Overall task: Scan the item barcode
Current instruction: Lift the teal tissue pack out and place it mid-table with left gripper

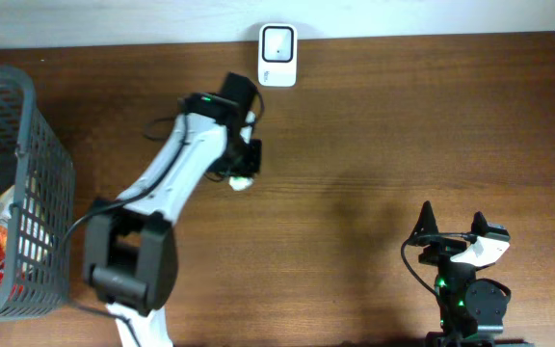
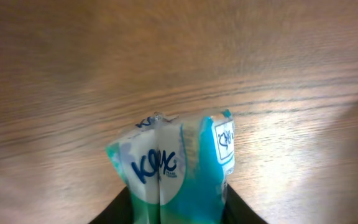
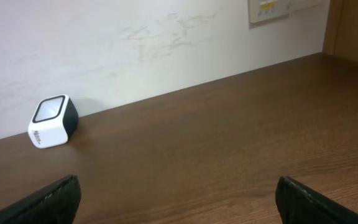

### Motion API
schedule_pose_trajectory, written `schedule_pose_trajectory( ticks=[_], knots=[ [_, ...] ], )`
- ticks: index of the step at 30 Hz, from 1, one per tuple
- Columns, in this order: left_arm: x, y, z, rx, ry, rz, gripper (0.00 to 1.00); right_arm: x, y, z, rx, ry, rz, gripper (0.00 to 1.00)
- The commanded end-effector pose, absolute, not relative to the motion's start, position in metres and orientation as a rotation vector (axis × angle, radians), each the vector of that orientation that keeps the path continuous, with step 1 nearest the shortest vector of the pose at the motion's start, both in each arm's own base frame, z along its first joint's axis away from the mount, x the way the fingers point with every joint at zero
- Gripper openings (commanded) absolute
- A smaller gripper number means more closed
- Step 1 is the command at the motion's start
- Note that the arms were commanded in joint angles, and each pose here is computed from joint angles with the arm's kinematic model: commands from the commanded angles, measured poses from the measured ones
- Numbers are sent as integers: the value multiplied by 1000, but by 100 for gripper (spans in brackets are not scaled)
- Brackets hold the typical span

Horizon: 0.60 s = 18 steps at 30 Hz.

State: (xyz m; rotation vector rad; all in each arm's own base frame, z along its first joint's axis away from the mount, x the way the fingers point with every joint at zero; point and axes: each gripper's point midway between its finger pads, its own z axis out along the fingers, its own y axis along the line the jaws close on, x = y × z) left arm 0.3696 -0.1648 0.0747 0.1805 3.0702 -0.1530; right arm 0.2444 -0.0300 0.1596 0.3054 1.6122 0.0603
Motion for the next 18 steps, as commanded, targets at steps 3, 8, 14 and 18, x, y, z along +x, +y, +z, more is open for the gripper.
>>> schedule_pose_trajectory(
  ticks=[3,8,14,18],
  knots=[
    [362,-183,49,234,3117,-140,78,244,-29,157,298,1619,62,99],
    [385,-181,72,196,3048,-164,99,244,-29,157,298,1619,62,99],
    [443,-117,198,-36,2801,-106,99,244,-29,157,298,1619,62,99],
    [452,-35,301,-339,2557,-79,99,244,-29,157,298,1619,62,99]
  ],
)
